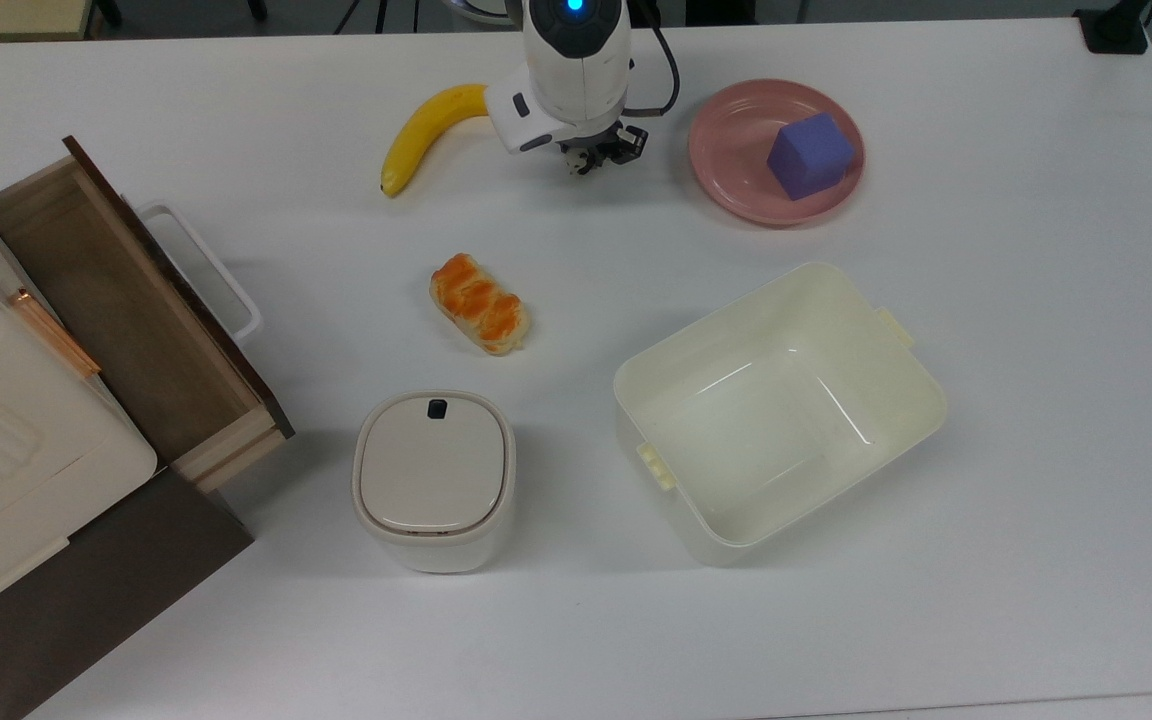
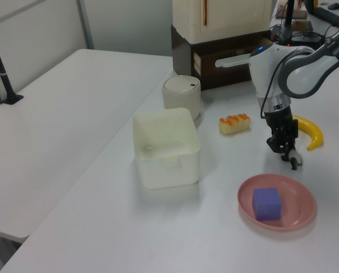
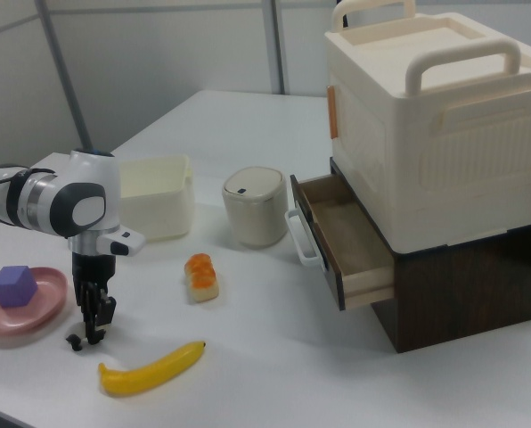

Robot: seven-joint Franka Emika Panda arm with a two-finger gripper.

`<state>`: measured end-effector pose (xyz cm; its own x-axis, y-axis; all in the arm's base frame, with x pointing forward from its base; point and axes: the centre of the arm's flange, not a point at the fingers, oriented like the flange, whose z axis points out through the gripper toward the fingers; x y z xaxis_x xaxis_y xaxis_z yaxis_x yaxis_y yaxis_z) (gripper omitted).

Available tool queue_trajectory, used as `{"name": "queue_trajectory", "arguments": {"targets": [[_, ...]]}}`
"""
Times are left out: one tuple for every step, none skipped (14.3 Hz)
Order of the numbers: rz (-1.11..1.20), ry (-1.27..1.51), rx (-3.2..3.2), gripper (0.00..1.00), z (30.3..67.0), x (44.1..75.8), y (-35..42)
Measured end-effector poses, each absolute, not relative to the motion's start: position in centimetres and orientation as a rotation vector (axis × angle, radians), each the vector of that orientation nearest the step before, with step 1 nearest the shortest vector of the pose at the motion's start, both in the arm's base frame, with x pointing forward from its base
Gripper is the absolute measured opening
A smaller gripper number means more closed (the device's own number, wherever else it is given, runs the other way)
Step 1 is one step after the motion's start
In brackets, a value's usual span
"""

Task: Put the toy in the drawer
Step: 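Carry the held panda toy over to the open wooden drawer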

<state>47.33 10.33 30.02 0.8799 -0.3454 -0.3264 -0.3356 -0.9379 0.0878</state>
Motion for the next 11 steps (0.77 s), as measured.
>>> {"name": "queue_trajectory", "arguments": {"targets": [[-0.524, -0.542, 3.018, 0.39, 30.1, 47.4, 10.3], [-0.510, -0.534, 3.024, 0.39, 30.4, 47.6, 10.3], [-0.488, -0.518, 3.036, 0.39, 31.0, 48.1, 10.2], [-0.462, -0.496, 3.054, 0.39, 31.8, 48.7, 10.1], [-0.428, -0.465, 3.075, 0.39, 32.7, 49.5, 9.8], [-0.390, -0.424, 3.096, 0.39, 33.9, 50.5, 9.3], [-0.350, -0.371, 3.112, 0.39, 35.1, 51.5, 8.5], [-0.306, -0.312, 3.125, 0.39, 36.5, 52.5, 7.6], [-0.259, -0.258, 3.133, 0.39, 38.2, 53.6, 6.5], [-0.208, -0.220, 3.134, 0.39, 39.8, 54.7, 5.5], [-0.120, -0.185, 3.123, 0.39, 42.4, 56.5, 3.8]]}}
